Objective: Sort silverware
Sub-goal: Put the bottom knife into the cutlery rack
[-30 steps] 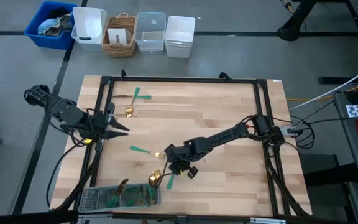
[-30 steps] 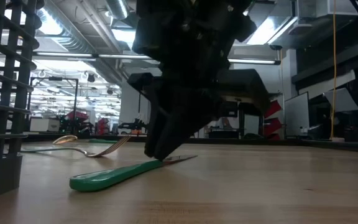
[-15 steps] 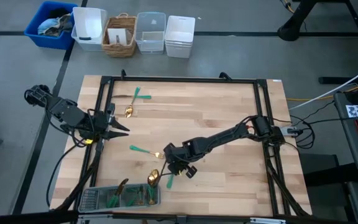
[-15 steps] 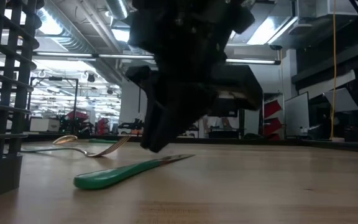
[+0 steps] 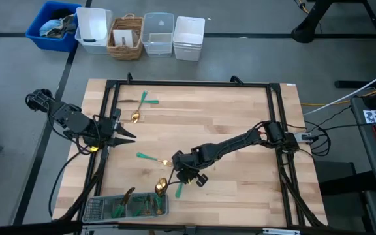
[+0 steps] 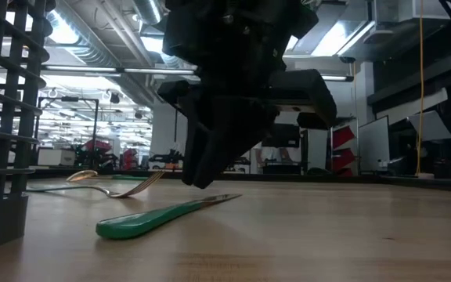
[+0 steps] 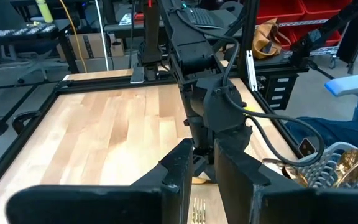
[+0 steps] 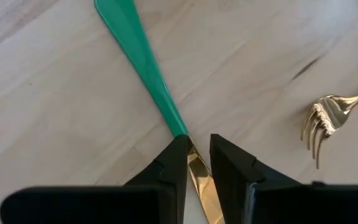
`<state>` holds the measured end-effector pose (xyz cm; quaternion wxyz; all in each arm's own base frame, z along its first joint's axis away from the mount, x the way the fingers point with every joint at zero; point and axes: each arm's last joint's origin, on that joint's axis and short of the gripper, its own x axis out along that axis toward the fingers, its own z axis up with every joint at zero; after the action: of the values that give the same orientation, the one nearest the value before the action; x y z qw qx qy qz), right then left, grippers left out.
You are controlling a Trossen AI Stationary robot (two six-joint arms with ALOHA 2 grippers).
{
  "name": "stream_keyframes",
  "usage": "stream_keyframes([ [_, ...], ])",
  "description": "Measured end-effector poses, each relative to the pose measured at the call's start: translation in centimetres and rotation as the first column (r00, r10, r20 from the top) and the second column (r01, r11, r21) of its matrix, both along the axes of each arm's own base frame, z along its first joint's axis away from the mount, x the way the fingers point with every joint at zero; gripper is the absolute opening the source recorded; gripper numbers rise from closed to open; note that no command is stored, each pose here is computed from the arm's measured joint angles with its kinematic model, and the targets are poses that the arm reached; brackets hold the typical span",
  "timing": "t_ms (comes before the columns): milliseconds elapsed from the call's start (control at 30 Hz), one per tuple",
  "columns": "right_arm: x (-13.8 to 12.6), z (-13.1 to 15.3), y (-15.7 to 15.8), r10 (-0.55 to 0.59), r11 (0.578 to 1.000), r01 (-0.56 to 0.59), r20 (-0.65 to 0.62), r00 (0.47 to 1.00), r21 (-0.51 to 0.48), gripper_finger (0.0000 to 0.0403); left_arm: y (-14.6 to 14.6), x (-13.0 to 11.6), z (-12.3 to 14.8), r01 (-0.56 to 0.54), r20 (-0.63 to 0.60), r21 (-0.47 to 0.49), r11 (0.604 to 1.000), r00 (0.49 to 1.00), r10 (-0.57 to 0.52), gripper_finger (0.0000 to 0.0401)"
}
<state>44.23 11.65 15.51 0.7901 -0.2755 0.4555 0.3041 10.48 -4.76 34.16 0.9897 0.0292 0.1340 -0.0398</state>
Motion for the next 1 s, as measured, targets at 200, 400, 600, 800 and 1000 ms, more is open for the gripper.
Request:
stream_keyframes([
  [200,-0.1,0.0,0.4,0.063,0.998,-0.063,0.015,0.998,-0.025,0.0072,0.0,0.1,0.0,0.0,-0.001,0.0,1.0,1.0,0.0,0.0059],
  [400,-0.1,0.0,0.9,0.097,0.994,-0.095,0.035,0.995,-0.055,0.0072,0.0,0.1,0.0,0.0,-0.001,0.001,1.0,1.0,0.0,0.0059],
  [600,-0.2,-0.2,0.7,0.087,0.993,-0.085,0.033,0.996,-0.078,0.0072,0.0,0.1,0.0,0.0,-0.001,0.001,1.0,1.0,0.0,0.0059],
  [800,-0.5,-1.0,0.6,0.111,0.99,-0.109,0.022,0.994,-0.093,0.0072,0.0,0.1,0.0,0.0,0.0,0.001,1.0,1.0,0.0,0.0059],
  [1000,-0.4,-0.9,0.6,0.111,0.99,-0.107,0.039,0.993,-0.09,0.0072,0.0,0.1,0.0,0.0,0.0,0.001,1.0,1.0,0.0,0.0059],
])
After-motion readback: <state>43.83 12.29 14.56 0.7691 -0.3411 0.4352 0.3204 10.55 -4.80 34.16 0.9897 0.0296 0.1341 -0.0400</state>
